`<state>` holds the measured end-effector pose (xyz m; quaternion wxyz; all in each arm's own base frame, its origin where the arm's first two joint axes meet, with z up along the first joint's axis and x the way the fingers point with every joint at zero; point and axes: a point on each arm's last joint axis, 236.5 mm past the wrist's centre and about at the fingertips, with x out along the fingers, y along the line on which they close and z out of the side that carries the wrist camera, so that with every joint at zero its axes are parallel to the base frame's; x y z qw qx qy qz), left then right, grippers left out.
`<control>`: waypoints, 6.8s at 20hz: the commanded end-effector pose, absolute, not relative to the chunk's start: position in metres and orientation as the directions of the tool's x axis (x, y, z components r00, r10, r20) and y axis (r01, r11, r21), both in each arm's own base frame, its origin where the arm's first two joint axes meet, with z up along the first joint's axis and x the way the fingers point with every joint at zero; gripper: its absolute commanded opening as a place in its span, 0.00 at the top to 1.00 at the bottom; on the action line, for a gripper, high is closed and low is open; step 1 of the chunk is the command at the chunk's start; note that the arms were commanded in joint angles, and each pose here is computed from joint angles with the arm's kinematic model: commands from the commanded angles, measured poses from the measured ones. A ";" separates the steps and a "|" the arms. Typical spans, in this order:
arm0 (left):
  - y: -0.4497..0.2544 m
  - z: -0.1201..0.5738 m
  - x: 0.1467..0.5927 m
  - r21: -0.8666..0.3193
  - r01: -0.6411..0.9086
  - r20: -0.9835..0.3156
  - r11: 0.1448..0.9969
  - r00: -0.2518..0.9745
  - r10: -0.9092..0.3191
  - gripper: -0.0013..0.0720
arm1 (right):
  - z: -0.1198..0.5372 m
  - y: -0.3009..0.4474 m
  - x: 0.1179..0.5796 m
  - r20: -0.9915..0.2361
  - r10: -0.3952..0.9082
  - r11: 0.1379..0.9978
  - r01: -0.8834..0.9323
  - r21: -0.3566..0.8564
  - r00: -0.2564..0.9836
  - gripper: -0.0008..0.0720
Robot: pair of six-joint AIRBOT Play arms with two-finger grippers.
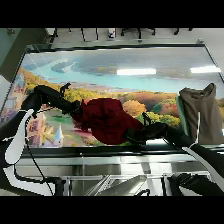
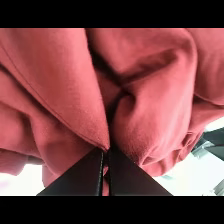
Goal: Fold the shirts.
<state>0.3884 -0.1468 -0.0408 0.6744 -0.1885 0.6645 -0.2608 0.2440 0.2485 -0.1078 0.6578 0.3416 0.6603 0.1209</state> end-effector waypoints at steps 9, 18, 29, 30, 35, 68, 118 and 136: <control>-0.155 0.027 0.404 -0.594 0.187 -0.781 0.782 0.101 -0.617 0.96 | -0.065 0.294 0.308 -0.730 0.652 0.730 0.088 0.677 0.204 0.97; -0.137 0.478 0.304 -0.170 0.566 -0.071 0.806 0.809 -0.583 0.96 | 0.509 0.165 0.261 0.231 0.644 0.642 -0.680 0.354 0.729 0.97; -0.106 0.590 0.195 -0.043 0.492 0.354 0.869 0.821 -0.448 0.96 | 0.578 0.147 0.185 0.286 0.616 0.736 -0.666 0.122 0.733 0.97; -0.108 0.564 0.229 -0.080 0.492 0.269 0.867 0.848 -0.457 0.96 | 0.557 0.154 0.209 0.203 0.636 0.732 -0.665 0.147 0.745 0.97; -0.109 0.388 0.415 -0.338 0.393 -0.167 0.855 0.869 -0.465 0.96 | 0.400 0.160 0.365 -0.264 0.595 0.790 -0.492 0.365 0.759 0.97; -0.333 -0.098 0.237 -0.631 -0.101 -0.772 0.769 0.175 -0.611 0.04 | 0.029 0.030 0.535 -0.828 0.328 0.932 -0.010 0.363 0.454 0.97; -0.046 -0.046 0.274 -0.366 -0.086 -0.900 0.927 0.286 -0.329 0.96 | -0.008 0.151 0.224 -0.911 0.392 0.674 -0.714 0.189 0.128 0.16; -0.070 0.057 0.298 -0.450 0.039 -0.807 0.892 0.410 -0.425 0.96 | 0.066 0.206 0.303 -0.815 0.363 0.795 -0.607 0.017 0.452 0.97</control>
